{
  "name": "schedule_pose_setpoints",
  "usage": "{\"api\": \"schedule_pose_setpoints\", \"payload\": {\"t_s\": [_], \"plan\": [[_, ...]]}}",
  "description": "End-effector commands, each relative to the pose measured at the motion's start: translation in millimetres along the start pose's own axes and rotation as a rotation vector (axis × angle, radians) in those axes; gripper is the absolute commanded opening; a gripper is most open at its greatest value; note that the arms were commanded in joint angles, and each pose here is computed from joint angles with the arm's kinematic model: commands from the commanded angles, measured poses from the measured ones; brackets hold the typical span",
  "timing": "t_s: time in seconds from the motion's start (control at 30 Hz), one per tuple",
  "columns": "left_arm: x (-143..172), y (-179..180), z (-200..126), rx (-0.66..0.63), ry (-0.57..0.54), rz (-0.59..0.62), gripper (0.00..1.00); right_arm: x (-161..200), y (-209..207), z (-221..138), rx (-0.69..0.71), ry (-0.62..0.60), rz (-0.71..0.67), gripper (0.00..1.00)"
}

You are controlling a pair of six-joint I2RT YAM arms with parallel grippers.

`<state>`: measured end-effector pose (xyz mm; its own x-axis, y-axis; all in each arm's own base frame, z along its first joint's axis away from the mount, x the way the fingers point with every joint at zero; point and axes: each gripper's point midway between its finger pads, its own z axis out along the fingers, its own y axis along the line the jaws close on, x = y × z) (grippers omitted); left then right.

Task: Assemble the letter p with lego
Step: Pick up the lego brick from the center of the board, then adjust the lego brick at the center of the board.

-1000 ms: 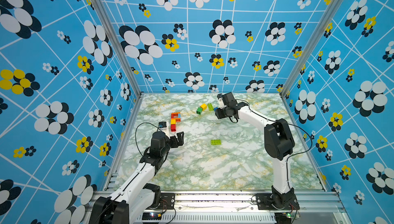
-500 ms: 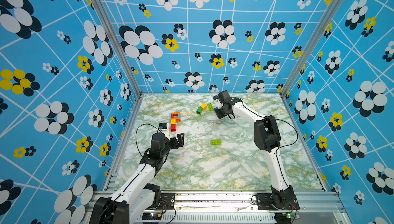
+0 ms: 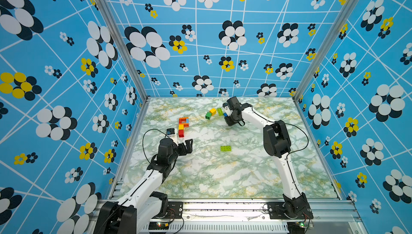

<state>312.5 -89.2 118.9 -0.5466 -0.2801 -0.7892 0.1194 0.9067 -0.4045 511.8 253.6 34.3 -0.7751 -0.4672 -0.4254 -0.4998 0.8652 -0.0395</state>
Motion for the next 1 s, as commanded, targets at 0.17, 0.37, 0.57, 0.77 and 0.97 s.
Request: {"api": "schedule_pose_setpoints", "payload": {"t_s": [0.17,0.37,0.57,0.77,0.97], "plan": [[-6.4,-1.8,2.9,0.01,-0.008,0.016,0.99,-8.3,3.3,-31.2,-0.012,-0.075,0.058,0.13],[-2.3,-5.2,7.7,0.024,0.016,0.024,0.99,2.2,16.5,-67.1,-0.084,-0.109,0.129,0.12],[1.9,-12.2,12.1,0.039,0.044,0.052,0.96,58.9,38.8,-80.9,-0.121,-0.028,0.114,0.12],[0.9,-12.3,11.4,0.033,0.037,0.055,0.96,124.1,46.8,-90.4,-0.058,0.064,0.061,0.13],[2.7,-12.5,11.8,0.031,0.044,0.061,0.96,166.4,69.8,-91.2,-0.083,0.146,0.027,0.13]]}}
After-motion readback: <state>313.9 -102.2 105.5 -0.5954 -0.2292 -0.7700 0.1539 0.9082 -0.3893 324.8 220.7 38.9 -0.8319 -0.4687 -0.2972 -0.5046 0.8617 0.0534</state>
